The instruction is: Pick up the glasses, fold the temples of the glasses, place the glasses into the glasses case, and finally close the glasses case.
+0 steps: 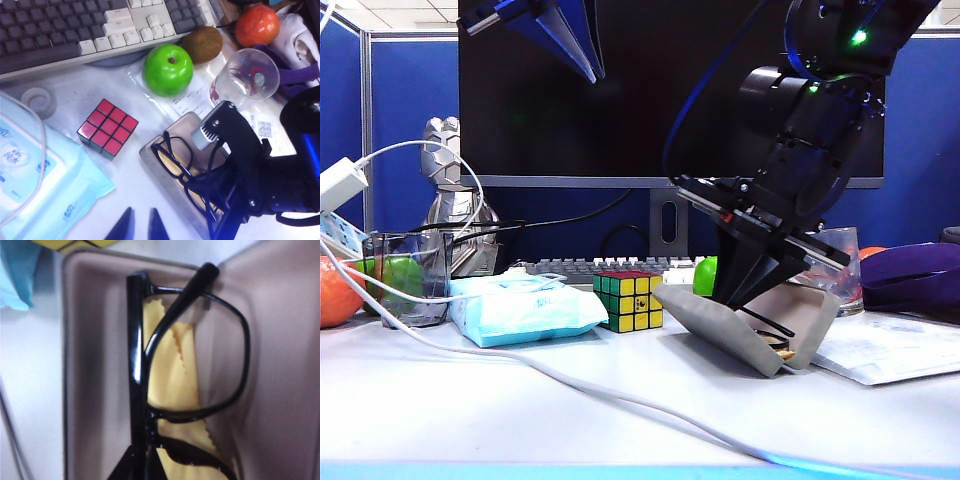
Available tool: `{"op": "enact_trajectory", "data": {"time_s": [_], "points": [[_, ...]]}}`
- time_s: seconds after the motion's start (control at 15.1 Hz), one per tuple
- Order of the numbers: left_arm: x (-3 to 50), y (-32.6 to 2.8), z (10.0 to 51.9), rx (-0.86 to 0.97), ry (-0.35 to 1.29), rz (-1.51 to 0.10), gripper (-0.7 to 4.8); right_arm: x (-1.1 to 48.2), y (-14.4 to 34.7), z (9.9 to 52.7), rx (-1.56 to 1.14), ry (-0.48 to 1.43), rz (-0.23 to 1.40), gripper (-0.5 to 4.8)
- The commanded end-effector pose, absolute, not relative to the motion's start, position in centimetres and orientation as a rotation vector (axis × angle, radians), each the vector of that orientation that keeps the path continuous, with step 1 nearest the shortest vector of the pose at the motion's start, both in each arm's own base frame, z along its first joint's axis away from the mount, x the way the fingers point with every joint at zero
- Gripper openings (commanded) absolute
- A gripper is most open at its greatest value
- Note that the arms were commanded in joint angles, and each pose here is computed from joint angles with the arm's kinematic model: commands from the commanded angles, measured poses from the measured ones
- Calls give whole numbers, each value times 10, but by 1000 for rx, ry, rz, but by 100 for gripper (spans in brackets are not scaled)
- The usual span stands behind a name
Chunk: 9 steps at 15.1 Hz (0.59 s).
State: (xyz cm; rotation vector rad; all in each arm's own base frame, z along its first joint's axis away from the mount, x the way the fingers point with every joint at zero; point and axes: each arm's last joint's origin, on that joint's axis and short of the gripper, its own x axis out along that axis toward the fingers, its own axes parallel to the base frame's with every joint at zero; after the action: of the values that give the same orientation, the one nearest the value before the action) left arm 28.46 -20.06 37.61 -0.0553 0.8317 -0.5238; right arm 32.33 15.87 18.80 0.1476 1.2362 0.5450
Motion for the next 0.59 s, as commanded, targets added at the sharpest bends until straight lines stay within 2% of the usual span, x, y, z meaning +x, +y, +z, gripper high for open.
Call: {"op": "enact_trajectory", "data": {"time_s": [0.07, 0.4, 0.59], "points": [[283, -200, 379, -58, 824, -530, 52, 324, 160, 188, 141, 1228, 548, -1], [283, -200, 379, -58, 825, -531, 52, 319, 157, 203, 103, 1187, 542, -1], [283, -200, 379, -58, 825, -531, 52, 315, 153, 207, 30, 1188, 482, -1]]}}
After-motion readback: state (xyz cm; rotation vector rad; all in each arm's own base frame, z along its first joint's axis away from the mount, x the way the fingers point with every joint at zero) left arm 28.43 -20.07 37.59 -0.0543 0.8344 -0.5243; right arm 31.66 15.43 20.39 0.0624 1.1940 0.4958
